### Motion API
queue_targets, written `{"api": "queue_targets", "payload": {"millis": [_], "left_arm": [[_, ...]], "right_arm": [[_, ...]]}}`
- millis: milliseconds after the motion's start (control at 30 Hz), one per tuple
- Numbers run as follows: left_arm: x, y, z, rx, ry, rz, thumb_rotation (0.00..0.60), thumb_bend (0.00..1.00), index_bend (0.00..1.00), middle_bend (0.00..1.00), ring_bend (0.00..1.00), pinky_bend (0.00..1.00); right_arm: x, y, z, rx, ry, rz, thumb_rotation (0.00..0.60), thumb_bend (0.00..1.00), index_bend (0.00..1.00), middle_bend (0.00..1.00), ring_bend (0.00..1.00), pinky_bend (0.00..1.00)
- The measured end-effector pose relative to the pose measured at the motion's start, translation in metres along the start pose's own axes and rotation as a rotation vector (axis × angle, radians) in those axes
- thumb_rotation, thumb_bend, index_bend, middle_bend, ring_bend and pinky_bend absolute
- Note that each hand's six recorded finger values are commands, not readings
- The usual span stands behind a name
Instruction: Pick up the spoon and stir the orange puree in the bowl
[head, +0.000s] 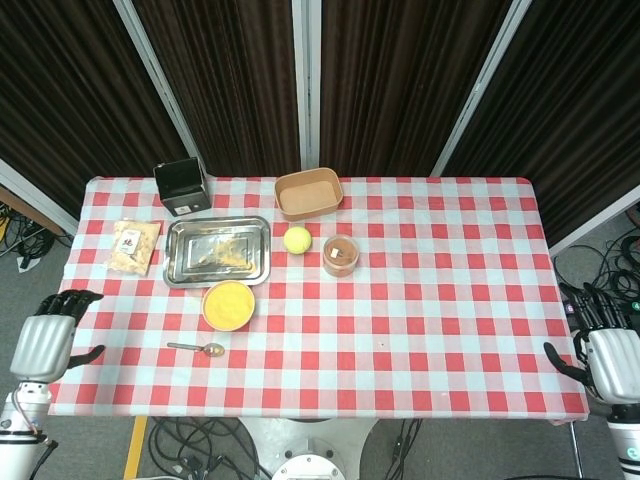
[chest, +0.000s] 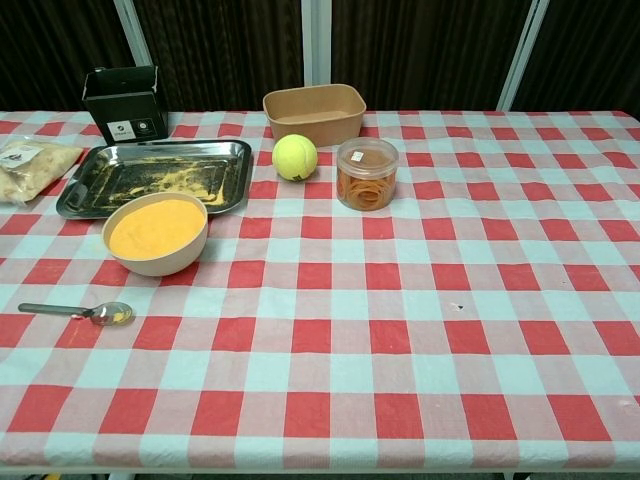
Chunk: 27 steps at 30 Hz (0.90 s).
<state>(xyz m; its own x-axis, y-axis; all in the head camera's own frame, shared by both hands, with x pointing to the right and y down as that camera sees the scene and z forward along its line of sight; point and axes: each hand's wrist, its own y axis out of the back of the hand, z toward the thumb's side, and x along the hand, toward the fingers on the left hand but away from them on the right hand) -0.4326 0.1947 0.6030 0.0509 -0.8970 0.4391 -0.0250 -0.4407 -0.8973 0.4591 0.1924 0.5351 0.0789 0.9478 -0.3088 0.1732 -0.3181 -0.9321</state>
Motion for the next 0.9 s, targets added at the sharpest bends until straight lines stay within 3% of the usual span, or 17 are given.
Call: {"api": "queue_targets", "payload": {"millis": [200, 300, 533, 900], "left_arm": [[0.024, -0.020, 0.021, -0.010, -0.101, -0.096, 0.600, 0.22, 0.51, 0.72, 0.65, 0.78], [0.035, -0.035, 0.034, -0.036, -0.148, -0.163, 0.600, 0.25, 0.54, 0.80, 0.75, 0.89], [0.049, -0.077, 0.074, -0.051, -0.247, -0.293, 0.600, 0.25, 0.55, 0.90, 0.84, 0.96], [0.049, -0.113, 0.092, -0.037, -0.255, -0.385, 0.600, 0.30, 0.57, 0.91, 0.86, 0.96]], "right_arm": [[-0.004, 0.000, 0.002, 0.011, 0.006, 0.000, 0.600, 0.24, 0.00, 0.13, 0.00, 0.08], [-0.006, -0.002, 0.002, 0.015, 0.002, 0.007, 0.600, 0.24, 0.00, 0.13, 0.00, 0.08], [-0.009, -0.004, 0.002, 0.020, -0.006, 0.017, 0.600, 0.24, 0.00, 0.13, 0.00, 0.08], [-0.009, -0.006, 0.001, 0.020, -0.014, 0.027, 0.600, 0.24, 0.00, 0.13, 0.00, 0.08]]}}
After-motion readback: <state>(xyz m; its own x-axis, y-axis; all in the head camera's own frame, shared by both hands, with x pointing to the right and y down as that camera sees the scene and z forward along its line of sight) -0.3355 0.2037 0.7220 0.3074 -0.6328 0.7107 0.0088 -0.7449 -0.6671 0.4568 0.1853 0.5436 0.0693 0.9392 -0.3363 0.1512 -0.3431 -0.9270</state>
